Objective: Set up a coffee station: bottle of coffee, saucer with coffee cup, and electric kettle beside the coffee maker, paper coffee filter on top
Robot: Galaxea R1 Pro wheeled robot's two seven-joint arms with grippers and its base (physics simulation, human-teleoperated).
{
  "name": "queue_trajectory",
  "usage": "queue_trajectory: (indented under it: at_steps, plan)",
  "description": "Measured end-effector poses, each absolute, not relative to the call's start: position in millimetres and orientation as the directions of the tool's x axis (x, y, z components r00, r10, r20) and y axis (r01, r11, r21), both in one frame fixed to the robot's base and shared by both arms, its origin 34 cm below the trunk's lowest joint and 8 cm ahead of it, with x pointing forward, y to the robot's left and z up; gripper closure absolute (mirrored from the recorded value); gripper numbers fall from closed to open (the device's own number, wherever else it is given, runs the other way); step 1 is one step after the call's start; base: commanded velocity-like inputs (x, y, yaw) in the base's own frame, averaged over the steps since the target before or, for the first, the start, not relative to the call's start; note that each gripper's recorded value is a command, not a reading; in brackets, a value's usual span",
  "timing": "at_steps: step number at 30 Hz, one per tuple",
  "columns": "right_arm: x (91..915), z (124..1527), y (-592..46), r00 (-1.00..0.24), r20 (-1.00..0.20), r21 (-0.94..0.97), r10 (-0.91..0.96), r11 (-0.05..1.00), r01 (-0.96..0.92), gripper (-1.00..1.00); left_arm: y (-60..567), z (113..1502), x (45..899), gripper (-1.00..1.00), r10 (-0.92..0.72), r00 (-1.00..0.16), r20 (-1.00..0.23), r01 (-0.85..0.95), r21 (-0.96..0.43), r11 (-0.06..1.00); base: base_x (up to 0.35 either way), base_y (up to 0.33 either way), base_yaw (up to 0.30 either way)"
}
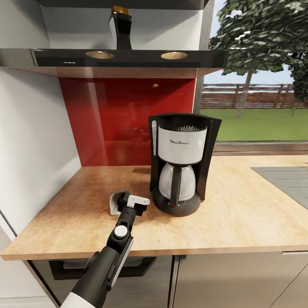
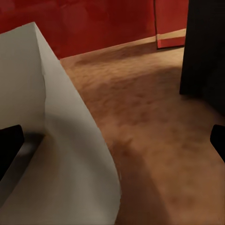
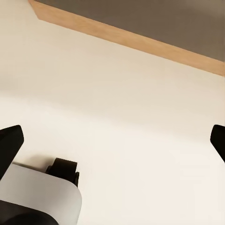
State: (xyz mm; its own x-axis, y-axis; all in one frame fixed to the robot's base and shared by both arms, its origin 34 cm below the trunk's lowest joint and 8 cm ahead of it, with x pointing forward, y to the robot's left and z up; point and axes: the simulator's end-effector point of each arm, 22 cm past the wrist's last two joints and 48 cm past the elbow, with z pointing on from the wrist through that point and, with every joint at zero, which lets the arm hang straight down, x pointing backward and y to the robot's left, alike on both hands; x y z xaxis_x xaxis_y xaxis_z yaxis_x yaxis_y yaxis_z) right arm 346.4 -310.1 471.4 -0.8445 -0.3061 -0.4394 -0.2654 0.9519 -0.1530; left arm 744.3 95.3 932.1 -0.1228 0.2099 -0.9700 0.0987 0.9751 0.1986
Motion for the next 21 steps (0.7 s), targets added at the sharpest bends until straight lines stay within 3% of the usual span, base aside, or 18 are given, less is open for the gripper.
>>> queue_trajectory:
  at_steps: [21]
  plan:
    - [346, 471, -310, -0.845, -0.439, -0.153, -0.306, 0.952, -0.265, -1.0, 95, 918, 744, -1.0, 0.22, -0.15, -0.964, 0.107, 0.206, 0.973, 0.0, 0.0, 0.0]
